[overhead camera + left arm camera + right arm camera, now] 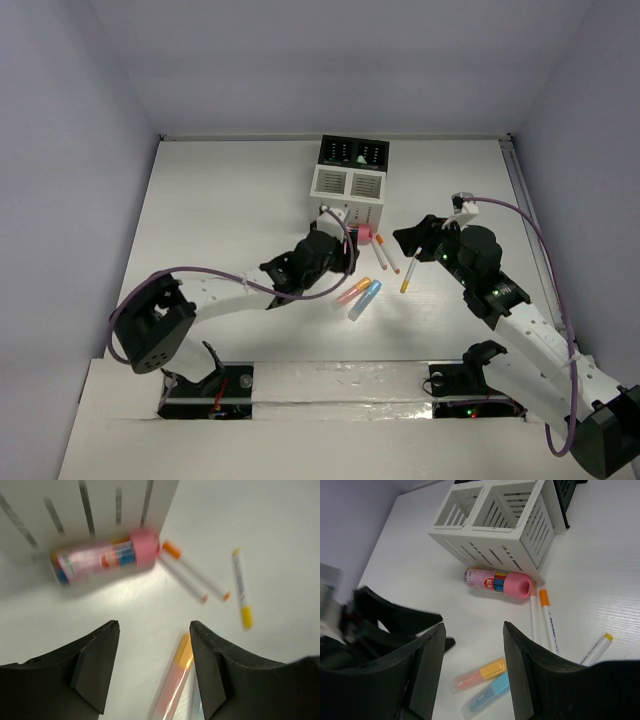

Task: Sort the stationery into containers
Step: Pick up the pen from the center of the board.

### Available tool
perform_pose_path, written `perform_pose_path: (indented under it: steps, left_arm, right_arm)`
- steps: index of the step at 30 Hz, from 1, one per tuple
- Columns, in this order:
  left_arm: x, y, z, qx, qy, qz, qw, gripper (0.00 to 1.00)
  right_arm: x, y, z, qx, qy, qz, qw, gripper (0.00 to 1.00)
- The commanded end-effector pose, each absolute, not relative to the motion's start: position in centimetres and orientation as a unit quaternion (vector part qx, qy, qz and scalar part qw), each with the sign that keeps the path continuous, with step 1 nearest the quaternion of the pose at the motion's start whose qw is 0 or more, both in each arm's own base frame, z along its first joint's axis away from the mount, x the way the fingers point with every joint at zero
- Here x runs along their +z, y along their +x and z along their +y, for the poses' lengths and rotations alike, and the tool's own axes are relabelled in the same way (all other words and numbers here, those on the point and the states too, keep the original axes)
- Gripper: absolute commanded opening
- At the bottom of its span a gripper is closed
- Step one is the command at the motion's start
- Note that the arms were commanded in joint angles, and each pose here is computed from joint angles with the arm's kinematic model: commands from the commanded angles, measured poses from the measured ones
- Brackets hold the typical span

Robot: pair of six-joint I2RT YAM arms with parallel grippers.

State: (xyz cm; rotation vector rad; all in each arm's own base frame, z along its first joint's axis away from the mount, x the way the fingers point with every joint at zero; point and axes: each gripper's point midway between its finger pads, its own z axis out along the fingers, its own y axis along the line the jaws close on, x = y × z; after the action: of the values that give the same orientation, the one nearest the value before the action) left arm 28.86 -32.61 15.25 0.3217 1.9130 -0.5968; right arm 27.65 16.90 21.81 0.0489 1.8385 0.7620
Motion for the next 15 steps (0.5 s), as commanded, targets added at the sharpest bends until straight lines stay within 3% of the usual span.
perform_pose_path:
  steps: [1, 15]
  left_arm:
    - [12.7, 26.6, -32.6, -0.248, 0.149, 0.822, 0.49, 0.56]
    - [7.7, 22.6, -34.3, -0.228, 0.248, 0.833, 0.439, 0.59]
  right_arm:
    - [23.6, 27.8, 17.0, 0.332, 0.02, 0.753, 0.567, 0.56]
    - [23.3, 28.1, 17.0, 0.328, 0.019, 0.757, 0.565, 0.55]
